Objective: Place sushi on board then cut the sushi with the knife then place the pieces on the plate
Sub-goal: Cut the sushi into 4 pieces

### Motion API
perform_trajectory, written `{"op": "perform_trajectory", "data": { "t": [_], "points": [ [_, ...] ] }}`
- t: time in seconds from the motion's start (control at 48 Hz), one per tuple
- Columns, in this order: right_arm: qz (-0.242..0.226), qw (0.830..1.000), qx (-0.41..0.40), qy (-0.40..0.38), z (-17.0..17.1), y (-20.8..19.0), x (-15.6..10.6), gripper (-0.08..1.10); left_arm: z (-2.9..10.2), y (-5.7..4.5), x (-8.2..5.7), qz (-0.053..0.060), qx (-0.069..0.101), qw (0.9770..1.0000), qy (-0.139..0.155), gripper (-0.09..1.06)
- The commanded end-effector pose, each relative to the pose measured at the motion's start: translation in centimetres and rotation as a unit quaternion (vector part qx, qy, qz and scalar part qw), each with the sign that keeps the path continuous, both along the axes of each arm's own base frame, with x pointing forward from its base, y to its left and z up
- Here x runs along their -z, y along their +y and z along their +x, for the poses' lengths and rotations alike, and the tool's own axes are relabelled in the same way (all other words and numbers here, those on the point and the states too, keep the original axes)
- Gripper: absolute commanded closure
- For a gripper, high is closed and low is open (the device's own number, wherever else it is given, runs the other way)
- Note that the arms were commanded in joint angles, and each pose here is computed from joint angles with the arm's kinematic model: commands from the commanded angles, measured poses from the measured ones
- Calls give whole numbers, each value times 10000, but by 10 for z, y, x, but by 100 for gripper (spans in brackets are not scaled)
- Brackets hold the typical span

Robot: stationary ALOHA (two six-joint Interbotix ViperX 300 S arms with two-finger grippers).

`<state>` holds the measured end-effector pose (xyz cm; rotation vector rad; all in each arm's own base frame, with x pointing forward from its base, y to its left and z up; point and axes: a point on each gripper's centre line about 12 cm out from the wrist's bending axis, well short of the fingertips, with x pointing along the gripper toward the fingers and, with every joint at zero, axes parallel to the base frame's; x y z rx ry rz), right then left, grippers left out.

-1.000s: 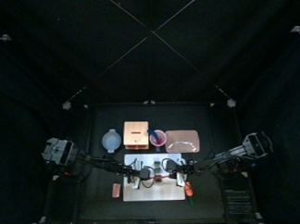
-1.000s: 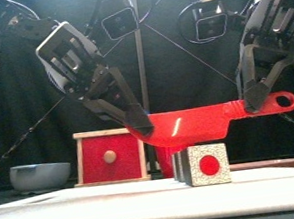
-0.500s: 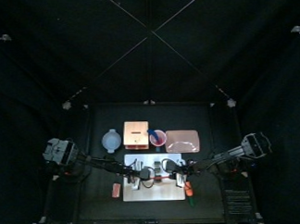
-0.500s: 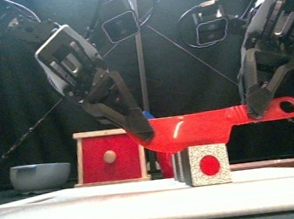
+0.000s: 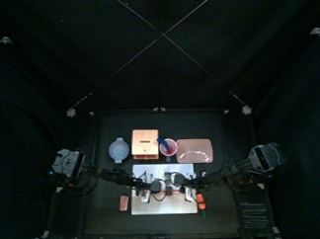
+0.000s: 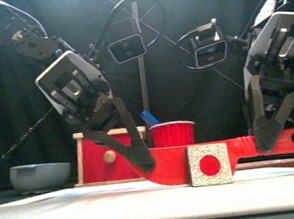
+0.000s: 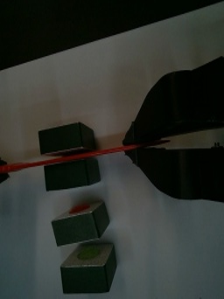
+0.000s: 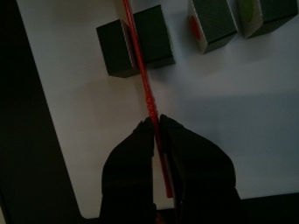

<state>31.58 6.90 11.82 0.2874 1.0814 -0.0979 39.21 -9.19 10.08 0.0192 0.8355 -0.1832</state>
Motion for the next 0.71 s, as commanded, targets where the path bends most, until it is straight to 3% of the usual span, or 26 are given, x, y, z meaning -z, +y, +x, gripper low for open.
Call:
{"op": "perform_trajectory", "data": {
  "t": [0.021, 0.229, 0.521, 0.604, 0.708],
  "points": [
    [63, 10000, 18, 5, 0, 5, -2, 74, -3, -13, -5, -27, 140, 9999, 30, 56],
    [189, 9998, -30, -48, 1, 16, -7, 74, -5, -23, -11, -155, 157, 9998, -7, 56],
    [182, 9997, -50, -154, 1, 16, -17, 74, -4, -25, -17, -171, 179, 9997, -82, 56],
    [191, 9994, -52, -287, 1, 14, -30, 74, -2, -24, -25, -222, 135, 9995, -188, 54],
    [186, 9988, -83, -456, 0, 14, -46, 74, 0, -23, -45, -281, 130, 9988, -379, 51]
  ]
}}
